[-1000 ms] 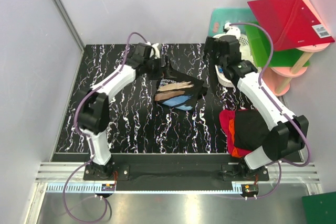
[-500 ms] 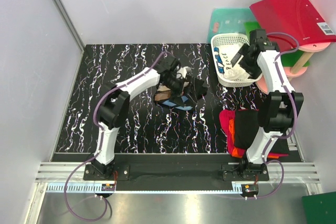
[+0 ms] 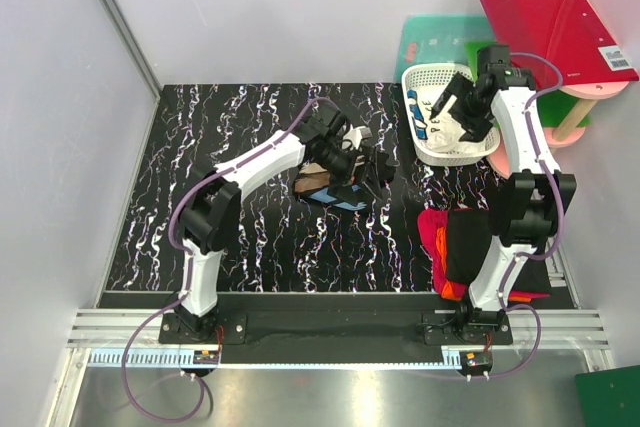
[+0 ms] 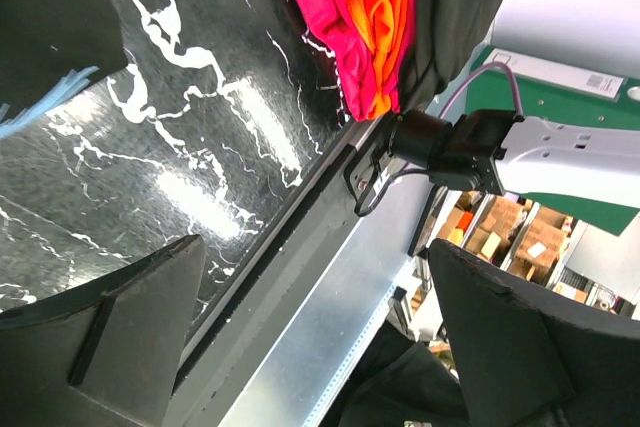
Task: Fold and stack the t-shirts
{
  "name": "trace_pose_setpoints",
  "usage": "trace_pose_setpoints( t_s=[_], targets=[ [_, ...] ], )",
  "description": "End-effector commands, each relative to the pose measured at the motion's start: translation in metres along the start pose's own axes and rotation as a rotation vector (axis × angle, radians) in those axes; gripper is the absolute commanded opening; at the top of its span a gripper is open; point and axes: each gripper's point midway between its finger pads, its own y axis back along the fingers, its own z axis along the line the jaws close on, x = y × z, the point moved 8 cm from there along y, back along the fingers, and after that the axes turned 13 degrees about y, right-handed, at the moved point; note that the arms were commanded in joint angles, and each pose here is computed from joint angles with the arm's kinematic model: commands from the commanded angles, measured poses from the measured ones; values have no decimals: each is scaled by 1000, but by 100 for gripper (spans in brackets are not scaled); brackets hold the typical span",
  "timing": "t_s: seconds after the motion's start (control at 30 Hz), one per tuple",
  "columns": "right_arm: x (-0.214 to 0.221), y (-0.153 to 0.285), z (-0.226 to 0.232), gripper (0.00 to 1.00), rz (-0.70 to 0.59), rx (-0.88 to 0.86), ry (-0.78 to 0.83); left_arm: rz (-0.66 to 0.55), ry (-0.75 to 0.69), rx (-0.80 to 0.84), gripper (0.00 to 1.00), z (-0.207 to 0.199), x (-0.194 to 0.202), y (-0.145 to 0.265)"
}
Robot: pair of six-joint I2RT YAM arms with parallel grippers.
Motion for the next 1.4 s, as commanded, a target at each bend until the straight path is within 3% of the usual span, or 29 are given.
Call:
trace_pose_setpoints(
  t_s=[0.0, 0.17, 0.3, 0.6, 0.8, 0.93, 1.17, 1.37],
  targets=[
    [24, 23, 11, 100, 83, -132, 146, -6, -31, 28, 99, -13, 9, 12],
    [69, 35, 33, 100, 214, -117, 359, -37, -41, 18, 99, -21, 19, 25],
    [81, 50, 39, 100, 139, -103, 395, 11, -64, -35, 99, -14, 38, 4],
    [37, 101, 71, 100, -133, -246, 462, 193, -60, -54, 99, -33, 53, -67],
    [28, 105, 86, 100, -148, -337, 458, 218, -54, -107, 99, -41, 54, -130],
    [28, 105, 101, 100, -172, -362, 485, 206, -19, -126, 99, -31, 53, -148],
    [13, 137, 119, 100, -287, -412, 492, 224, 33, 42, 99, -33, 49, -178],
    [20, 149, 140, 100, -302, -455, 543, 242, 62, 130, 99, -42, 54, -199]
  ],
)
